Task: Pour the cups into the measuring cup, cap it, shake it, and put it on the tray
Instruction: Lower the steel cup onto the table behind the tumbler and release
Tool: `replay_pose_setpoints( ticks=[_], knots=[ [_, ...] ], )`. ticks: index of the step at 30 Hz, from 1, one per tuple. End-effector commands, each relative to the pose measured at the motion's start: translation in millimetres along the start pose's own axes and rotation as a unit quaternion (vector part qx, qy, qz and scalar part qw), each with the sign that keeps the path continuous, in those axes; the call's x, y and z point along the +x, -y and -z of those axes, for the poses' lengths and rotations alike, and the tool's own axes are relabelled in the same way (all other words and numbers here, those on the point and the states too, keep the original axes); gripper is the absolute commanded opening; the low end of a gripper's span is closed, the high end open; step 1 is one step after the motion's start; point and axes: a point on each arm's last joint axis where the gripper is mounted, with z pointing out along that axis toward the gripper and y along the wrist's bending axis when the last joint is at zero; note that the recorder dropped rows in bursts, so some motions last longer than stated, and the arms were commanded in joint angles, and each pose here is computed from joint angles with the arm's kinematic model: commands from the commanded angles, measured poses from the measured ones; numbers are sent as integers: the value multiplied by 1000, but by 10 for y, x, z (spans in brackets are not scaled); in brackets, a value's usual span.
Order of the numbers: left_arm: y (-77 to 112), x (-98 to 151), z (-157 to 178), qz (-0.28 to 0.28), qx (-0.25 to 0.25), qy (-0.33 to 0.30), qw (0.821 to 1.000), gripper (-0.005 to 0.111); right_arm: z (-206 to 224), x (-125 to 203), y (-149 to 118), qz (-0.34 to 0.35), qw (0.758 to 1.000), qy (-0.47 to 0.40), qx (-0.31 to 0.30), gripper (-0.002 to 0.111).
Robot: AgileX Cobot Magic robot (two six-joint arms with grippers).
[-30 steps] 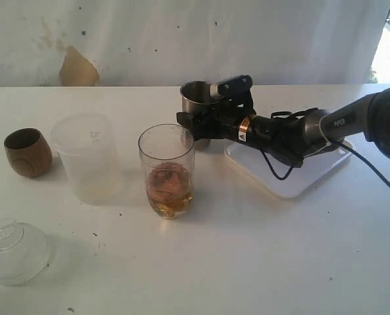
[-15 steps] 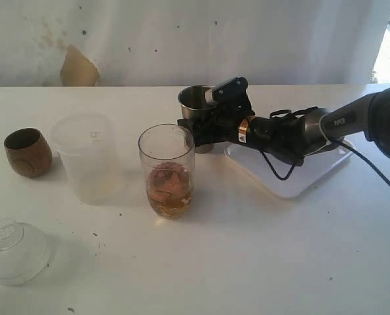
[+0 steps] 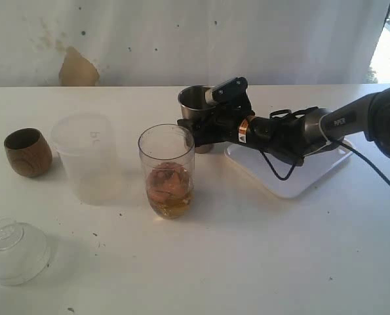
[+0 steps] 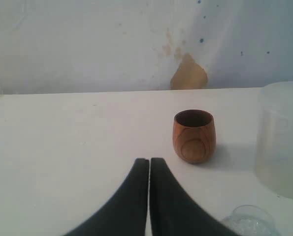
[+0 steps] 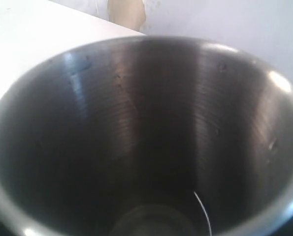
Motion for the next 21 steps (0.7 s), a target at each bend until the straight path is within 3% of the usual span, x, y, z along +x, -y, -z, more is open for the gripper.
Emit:
replay_pose_setpoints(
  ticks=[1,4,13,21],
  knots=[
    [2,10,-1,3,0,4,1000,1,-1,-37,-10,8,1000,4,-5,85],
    [2,10,-1,3,0,4,1000,1,-1,-15,4,8,1000,-9,3,93],
    [2,10,-1,3,0,4,1000,1,6,-27,15,12,1000,-16,10,92],
    [2,10,-1,3,0,4,1000,1,78,-283,24,25,1000,6,14,92]
  ],
)
